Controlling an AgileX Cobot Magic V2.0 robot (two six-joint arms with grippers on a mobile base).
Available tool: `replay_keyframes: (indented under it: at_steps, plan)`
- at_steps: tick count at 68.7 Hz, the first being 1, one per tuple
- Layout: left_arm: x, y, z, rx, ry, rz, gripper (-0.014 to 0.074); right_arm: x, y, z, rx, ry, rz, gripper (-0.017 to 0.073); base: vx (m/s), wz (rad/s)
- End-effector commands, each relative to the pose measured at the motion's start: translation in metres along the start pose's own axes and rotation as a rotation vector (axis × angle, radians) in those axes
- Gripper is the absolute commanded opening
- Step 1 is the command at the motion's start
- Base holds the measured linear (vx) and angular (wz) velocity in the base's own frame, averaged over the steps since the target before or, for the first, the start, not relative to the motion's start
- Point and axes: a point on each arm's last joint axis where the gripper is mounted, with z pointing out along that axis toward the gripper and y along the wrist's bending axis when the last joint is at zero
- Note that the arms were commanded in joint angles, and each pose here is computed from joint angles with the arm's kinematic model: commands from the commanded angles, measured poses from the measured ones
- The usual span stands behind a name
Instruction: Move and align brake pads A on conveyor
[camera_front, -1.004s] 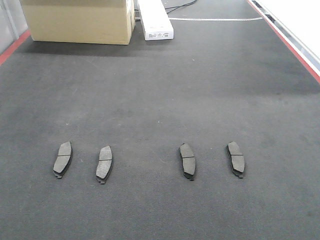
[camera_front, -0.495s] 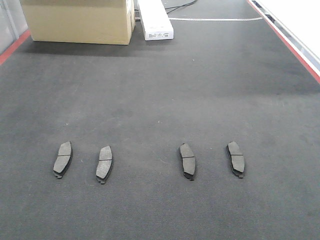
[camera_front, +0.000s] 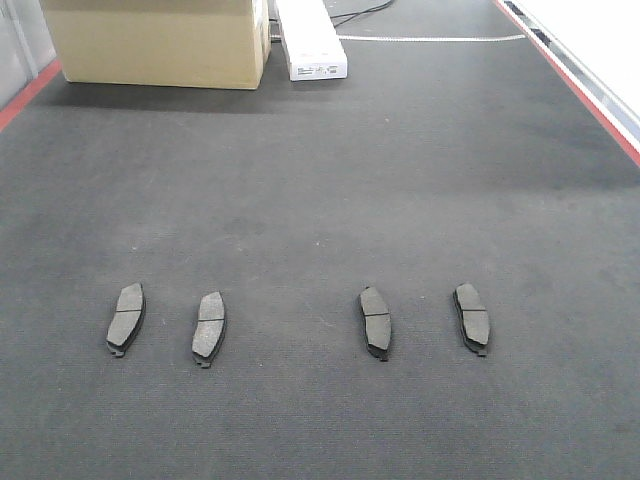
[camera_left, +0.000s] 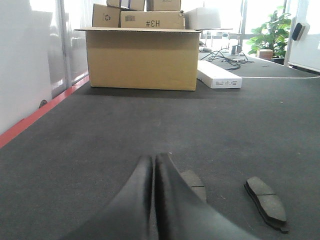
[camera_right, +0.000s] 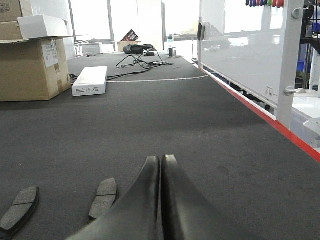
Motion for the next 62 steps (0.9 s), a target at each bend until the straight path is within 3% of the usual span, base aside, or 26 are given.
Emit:
replay_keyframes:
  at_steps: [1,62]
  plan:
    - [-0.0015,-0.0003,-0.0007,0.005,-0.068,-0.013,-0.0006,-0.0038,0.0004,-0.0008,-0.003,-0.080,-0.005,-0.0011,0.00,0.00]
    - [-0.0015,-0.0003,-0.0007,0.005,-0.068,-0.013,-0.0006,-0.0038,0.0003,-0.0008,-0.002,-0.080,-0.006,-0.0011,0.00,0.00]
